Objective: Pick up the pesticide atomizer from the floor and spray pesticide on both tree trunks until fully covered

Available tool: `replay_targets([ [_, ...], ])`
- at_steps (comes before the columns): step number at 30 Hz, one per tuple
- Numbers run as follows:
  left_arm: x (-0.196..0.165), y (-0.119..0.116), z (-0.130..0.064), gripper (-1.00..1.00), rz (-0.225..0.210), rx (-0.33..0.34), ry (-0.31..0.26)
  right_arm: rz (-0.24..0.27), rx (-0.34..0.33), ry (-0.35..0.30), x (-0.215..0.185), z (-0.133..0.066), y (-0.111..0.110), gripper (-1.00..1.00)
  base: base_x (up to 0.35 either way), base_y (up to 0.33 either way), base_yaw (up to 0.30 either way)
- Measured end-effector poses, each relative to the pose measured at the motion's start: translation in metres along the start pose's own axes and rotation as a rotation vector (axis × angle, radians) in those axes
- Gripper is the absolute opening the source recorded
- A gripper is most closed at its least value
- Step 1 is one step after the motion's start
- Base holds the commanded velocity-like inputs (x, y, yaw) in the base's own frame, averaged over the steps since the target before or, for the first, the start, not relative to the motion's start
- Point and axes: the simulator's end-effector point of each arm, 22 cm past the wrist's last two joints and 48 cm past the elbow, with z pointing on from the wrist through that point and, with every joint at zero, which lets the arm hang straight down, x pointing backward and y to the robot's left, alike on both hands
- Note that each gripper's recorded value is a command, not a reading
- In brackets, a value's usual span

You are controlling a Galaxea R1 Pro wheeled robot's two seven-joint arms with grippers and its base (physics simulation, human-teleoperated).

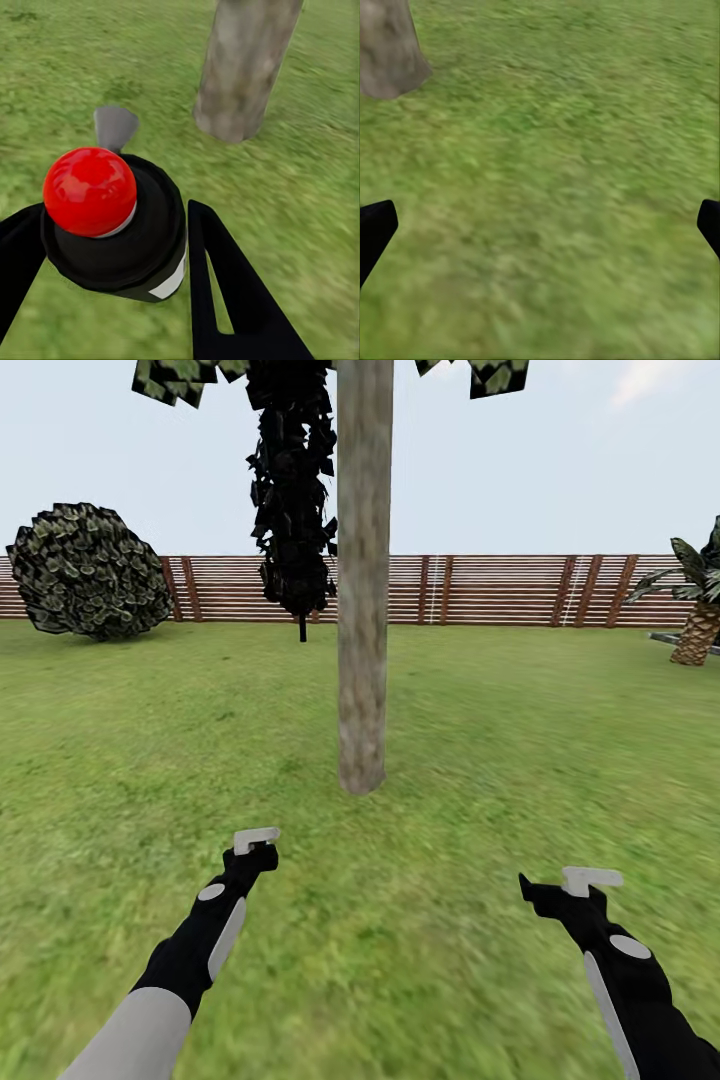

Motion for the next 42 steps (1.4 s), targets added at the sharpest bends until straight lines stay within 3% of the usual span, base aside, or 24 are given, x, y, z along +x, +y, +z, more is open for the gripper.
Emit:
replay_targets([
  [29,-0.001,0.004,0.0,-1.0,0.013,0.0,-0.002,-0.003,-0.003,0.002,0.001,0.0,0.0,1.0,0.021,0.0,0.0],
  [32,-0.003,0.016,0.0,-1.0,0.033,-0.014,-0.002,-0.008,-0.001,0.002,0.001,0.0,0.001,1.0,0.0,0.0,0.0],
  [36,-0.005,0.036,0.0,-1.0,0.09,-0.031,0.019,-0.024,0.009,0.002,0.0,0.0,-0.004,1.0,0.0,0.0,0.0],
  [39,-0.008,0.032,-0.001,-1.0,0.159,0.019,0.036,-0.05,0.027,-0.002,-0.003,0.001,-0.02,1.0,0.0,0.0,0.0],
  [41,-0.009,0.029,-0.002,-1.0,0.174,0.035,0.039,-0.054,0.027,-0.002,-0.004,0.001,-0.021,1.0,0.0,0.0,0.0],
  [42,-0.009,0.019,-0.003,-1.0,0.207,0.084,0.043,-0.062,0.007,-0.001,-0.004,0.001,-0.02,1.0,0.0,0.0,0.0],
])
